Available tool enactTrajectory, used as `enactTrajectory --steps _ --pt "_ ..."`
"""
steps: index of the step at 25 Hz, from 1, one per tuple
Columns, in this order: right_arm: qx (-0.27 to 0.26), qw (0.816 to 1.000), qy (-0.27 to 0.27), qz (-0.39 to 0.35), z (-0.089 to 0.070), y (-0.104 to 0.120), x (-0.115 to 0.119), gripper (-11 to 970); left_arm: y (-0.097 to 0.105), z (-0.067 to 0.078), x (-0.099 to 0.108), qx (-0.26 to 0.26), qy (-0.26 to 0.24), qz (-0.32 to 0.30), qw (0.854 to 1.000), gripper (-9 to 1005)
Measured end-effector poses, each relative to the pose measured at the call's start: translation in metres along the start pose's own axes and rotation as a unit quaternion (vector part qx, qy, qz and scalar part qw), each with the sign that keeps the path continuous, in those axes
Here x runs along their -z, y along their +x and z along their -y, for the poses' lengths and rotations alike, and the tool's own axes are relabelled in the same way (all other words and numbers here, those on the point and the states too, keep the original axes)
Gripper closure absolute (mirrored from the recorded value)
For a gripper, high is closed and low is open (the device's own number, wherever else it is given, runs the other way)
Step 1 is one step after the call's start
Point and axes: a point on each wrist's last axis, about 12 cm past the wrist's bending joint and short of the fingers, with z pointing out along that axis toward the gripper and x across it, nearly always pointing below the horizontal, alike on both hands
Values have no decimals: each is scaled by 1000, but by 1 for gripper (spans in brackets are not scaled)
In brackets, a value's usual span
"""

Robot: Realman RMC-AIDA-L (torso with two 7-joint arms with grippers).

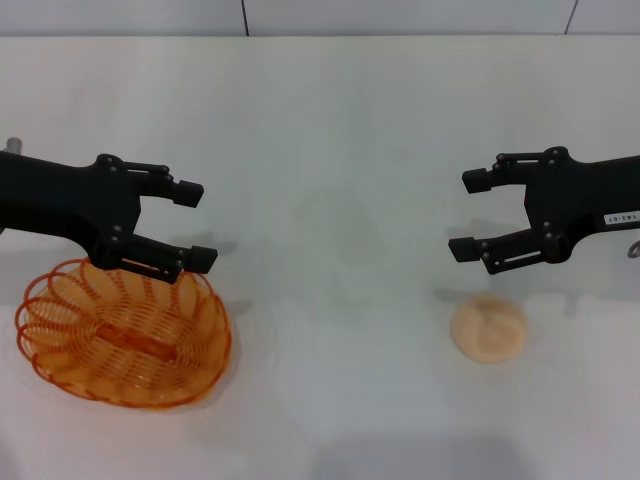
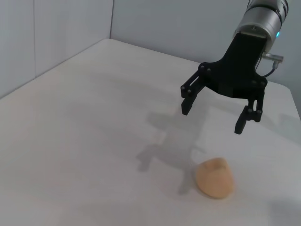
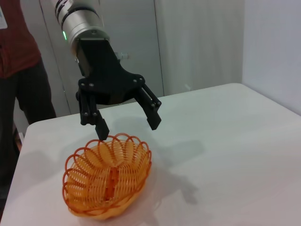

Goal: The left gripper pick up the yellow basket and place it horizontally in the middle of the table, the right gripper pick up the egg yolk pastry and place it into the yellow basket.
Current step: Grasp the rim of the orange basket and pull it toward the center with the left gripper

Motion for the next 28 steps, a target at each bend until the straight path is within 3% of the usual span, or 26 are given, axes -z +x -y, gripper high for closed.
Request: enactTrajectory --steps 20,28 --pt "0 1000 0 -1 0 1 0 87 -3 -2 -1 -3 -3 -3 1000 150" --pt "-1 1000 0 3 0 1 0 87 -12 -12 13 32 -32 -80 996 163"
